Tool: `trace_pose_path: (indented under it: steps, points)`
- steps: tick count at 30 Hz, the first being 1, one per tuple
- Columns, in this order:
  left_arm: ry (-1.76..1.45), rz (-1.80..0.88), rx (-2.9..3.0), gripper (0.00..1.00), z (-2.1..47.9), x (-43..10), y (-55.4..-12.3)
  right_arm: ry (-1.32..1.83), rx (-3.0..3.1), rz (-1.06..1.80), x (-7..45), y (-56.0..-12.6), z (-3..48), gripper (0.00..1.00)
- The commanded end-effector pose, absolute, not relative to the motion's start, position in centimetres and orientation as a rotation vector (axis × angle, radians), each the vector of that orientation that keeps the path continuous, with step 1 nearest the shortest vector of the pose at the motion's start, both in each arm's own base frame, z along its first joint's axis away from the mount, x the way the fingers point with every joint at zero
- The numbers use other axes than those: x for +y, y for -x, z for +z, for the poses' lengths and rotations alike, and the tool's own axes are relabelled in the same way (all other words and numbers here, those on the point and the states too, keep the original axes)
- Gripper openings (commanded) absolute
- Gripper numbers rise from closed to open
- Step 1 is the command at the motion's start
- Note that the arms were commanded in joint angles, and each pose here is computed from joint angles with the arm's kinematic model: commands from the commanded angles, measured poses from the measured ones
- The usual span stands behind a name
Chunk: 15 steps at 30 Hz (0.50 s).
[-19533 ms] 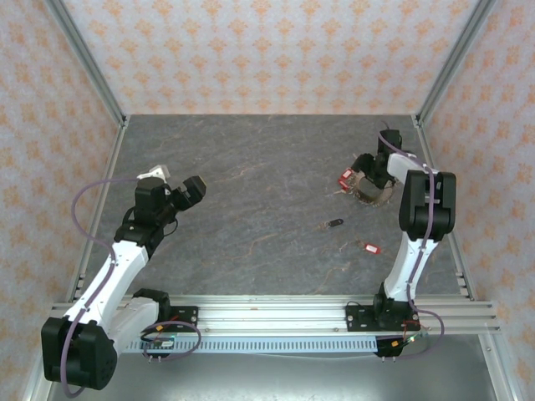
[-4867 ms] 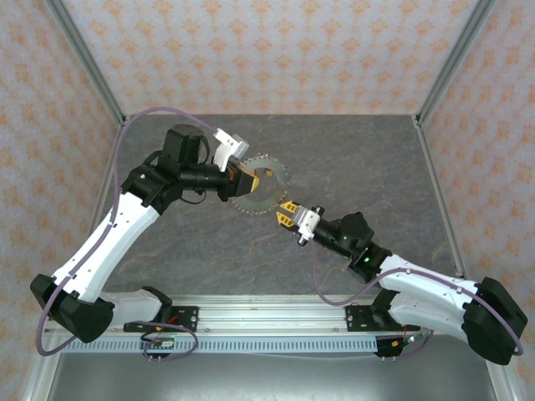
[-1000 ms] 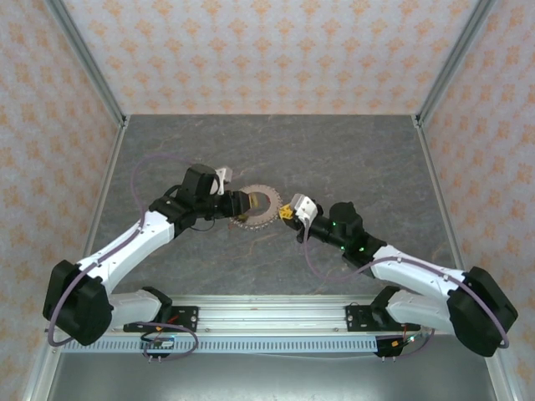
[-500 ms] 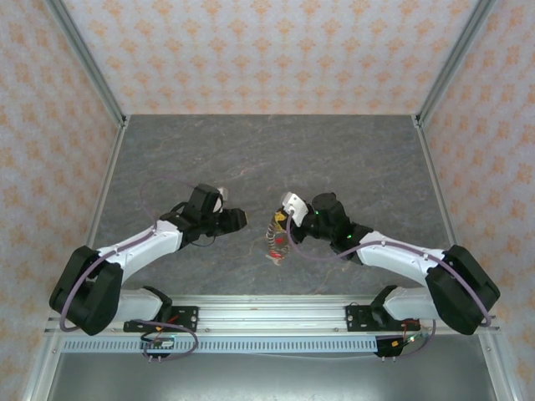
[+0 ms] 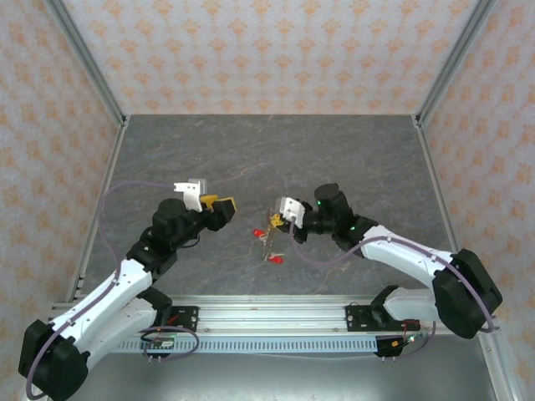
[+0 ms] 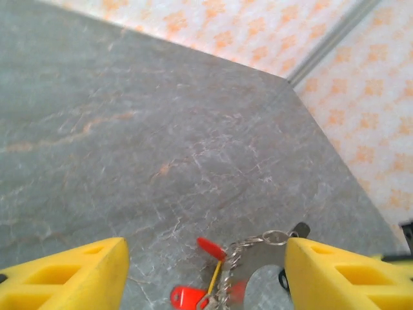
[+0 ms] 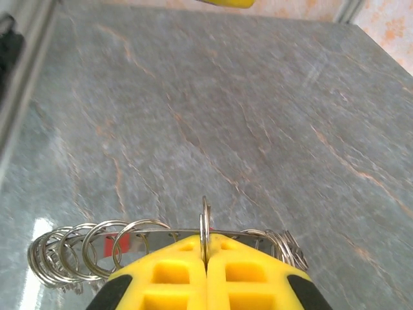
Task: Put the keys on the keyring
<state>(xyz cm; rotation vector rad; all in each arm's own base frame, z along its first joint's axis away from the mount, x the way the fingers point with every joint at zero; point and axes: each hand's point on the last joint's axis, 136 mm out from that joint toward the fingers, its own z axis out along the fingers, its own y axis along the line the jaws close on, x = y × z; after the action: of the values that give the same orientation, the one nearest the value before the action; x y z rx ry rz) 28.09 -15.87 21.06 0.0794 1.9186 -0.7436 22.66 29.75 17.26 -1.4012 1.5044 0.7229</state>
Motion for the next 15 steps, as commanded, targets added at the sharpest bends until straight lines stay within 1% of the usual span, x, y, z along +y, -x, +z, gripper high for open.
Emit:
trace_pose_path:
  steps: [1, 4, 6, 9, 14, 15]
  points:
    - [-0.321, -0.737, 1.788, 0.62, 24.2, -17.7, -27.5, 1.406, 1.301, 0.976, 31.3, -21.2, 22.3, 0.0]
    - [-0.458, -0.775, 1.753, 0.56, 24.9, -19.2, -26.8, 1.413, 1.28, 1.052, 31.3, -21.4, 22.8, 0.0]
    - [-0.474, -0.78, 1.749, 0.49, 25.1, -19.6, -27.1, 1.413, 1.267, 1.08, 31.4, -21.6, 22.9, 0.0]
    - [-0.549, -0.798, 1.756, 0.47, 24.8, -20.6, -27.2, 1.416, 1.27, 1.106, 31.7, -21.8, 22.9, 0.0]
    - [-0.782, -0.865, 1.758, 0.45, 24.0, -22.9, -25.9, 1.433, 1.274, 1.136, 31.8, -22.0, 22.6, 0.0]
    - [-0.836, -0.87, 1.76, 0.43, 23.7, -23.3, -25.5, 1.44, 1.274, 1.129, 31.8, -22.0, 22.5, 0.0]
